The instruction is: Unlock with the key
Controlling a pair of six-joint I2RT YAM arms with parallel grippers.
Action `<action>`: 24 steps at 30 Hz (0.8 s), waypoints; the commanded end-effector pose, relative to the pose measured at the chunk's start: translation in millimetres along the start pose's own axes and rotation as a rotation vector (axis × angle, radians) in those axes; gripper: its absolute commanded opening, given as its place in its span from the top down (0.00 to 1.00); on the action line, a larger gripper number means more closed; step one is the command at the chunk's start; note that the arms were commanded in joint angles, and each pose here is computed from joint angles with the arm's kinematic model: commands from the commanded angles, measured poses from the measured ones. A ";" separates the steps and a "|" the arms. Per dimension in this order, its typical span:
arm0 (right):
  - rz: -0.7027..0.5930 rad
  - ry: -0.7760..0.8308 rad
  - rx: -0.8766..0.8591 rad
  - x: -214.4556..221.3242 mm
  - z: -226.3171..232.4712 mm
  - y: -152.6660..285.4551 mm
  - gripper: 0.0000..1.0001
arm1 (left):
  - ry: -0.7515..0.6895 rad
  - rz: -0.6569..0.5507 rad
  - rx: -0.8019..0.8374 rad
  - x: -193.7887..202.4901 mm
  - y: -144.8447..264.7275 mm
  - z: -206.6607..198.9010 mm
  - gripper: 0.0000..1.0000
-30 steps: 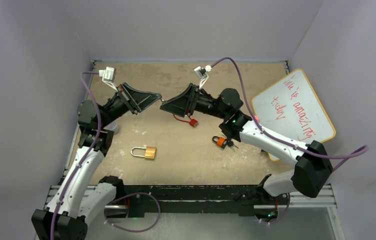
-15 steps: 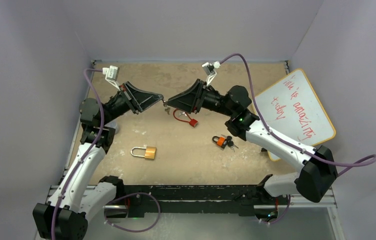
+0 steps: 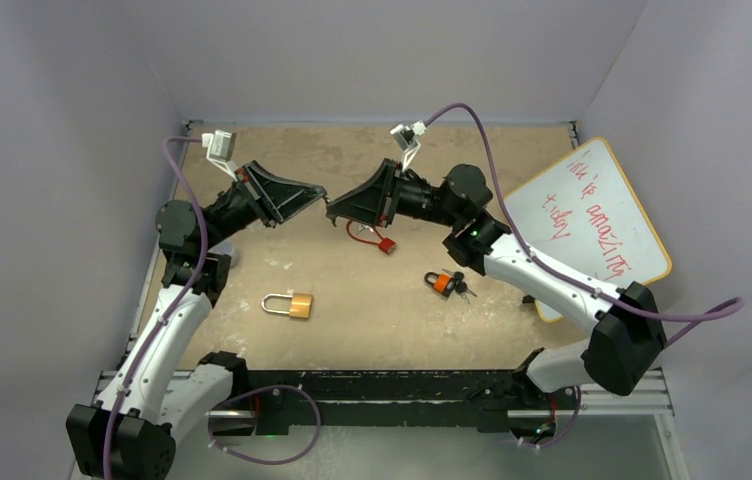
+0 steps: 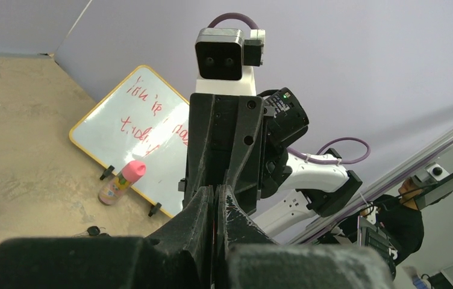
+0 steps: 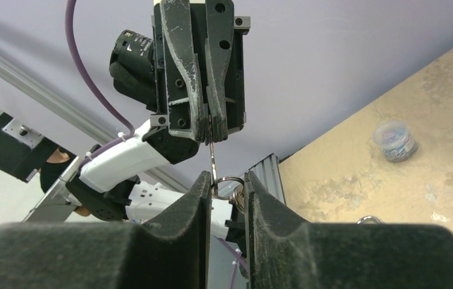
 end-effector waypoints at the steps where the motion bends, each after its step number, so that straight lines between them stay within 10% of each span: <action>1: -0.001 0.045 -0.100 -11.0 17.0 -7.3 0.84 | -0.027 -0.025 0.033 -2.5 1.2 -5.8 1.00; 7: -0.003 0.023 -0.128 -10.2 14.4 -10.3 0.88 | -0.031 -0.027 0.033 -2.2 1.5 -5.6 1.00; 13: -0.029 0.029 -0.123 -11.5 16.2 -7.7 0.61 | -0.035 -0.029 0.027 -1.9 1.6 -4.7 1.00; 24: -0.062 0.051 -0.098 -13.8 12.9 -3.5 0.80 | -0.041 -0.035 0.024 -3.3 0.4 -3.6 1.00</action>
Point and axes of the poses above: each gripper's point midway between its finger pads, its own y axis back along the fingers, its own z axis along the line the jaws close on, x = y × z, the point moved 8 cm from there along y, back along the fingers, and after that the axes turned 9 degrees about -y, right-handed, at the moved point
